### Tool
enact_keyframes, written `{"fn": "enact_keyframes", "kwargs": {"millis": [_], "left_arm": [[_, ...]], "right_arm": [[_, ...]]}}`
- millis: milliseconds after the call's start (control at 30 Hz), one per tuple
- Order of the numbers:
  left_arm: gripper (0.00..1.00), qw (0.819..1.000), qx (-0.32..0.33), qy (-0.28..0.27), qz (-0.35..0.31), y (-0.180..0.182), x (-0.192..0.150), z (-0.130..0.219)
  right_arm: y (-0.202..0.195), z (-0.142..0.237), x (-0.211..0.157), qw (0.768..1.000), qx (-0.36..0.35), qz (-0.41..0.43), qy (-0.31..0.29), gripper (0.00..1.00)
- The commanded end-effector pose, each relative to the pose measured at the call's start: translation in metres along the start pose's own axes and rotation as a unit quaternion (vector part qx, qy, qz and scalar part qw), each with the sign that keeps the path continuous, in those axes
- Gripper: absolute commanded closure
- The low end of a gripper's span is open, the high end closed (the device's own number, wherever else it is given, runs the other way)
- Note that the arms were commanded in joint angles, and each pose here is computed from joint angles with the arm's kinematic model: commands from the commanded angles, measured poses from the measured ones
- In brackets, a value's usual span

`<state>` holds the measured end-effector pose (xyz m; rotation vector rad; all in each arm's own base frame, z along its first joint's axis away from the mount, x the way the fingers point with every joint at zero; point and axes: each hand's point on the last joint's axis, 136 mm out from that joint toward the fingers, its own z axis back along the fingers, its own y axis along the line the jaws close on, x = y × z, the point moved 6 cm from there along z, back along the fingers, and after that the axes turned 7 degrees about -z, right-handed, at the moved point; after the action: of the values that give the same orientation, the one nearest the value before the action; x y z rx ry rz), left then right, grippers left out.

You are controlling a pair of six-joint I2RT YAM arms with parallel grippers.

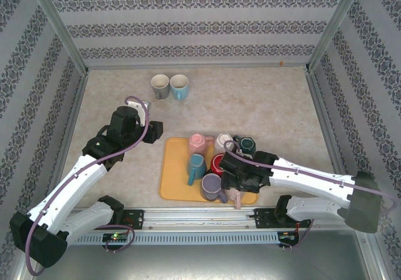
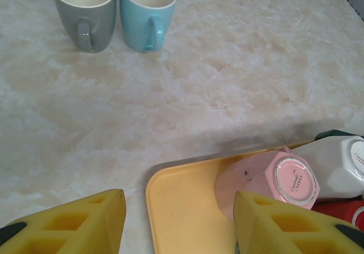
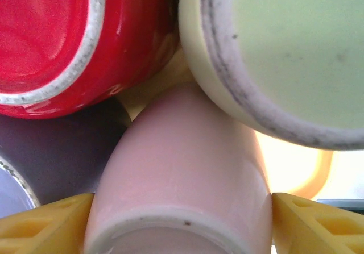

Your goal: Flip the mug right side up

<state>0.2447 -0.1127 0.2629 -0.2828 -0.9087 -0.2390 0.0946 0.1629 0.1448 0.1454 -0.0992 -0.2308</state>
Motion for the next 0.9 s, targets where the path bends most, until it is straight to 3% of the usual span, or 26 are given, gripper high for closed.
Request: {"fn": "enact_keyframes", "kwargs": {"millis": [0, 200, 400, 700, 867], "left_arm": [[0.46, 1.0, 0.004, -0.013, -0.012, -0.001, 0.002, 0.002], [0.46, 1.0, 0.007, -0.011, -0.012, 0.0, 0.001, 0.002], [0.46, 1.0, 0.006, -0.011, -0.011, 0.0, 0.001, 0.001], [0.46, 1.0, -0.004, -0.013, -0.004, -0.003, 0.004, 0.001], [0.46, 0.999, -0.032, -0.015, 0.011, -0.01, 0.008, 0.004]], "right_arm": [[-0.013, -0.002, 0.0, 1.0, -0.022, 0.001, -0.005, 0.23], [-0.011, -0.01, 0.002, 1.0, -0.027, 0.009, -0.007, 0.27], [-0.007, -0.003, 0.003, 1.0, -0.019, 0.02, -0.004, 0.43], [-0.01, 0.056, 0.005, 0.999, 0.032, 0.025, -0.013, 0.51], [0.008, 0.115, 0.008, 0.991, 0.124, 0.055, -0.01, 0.52]]}}
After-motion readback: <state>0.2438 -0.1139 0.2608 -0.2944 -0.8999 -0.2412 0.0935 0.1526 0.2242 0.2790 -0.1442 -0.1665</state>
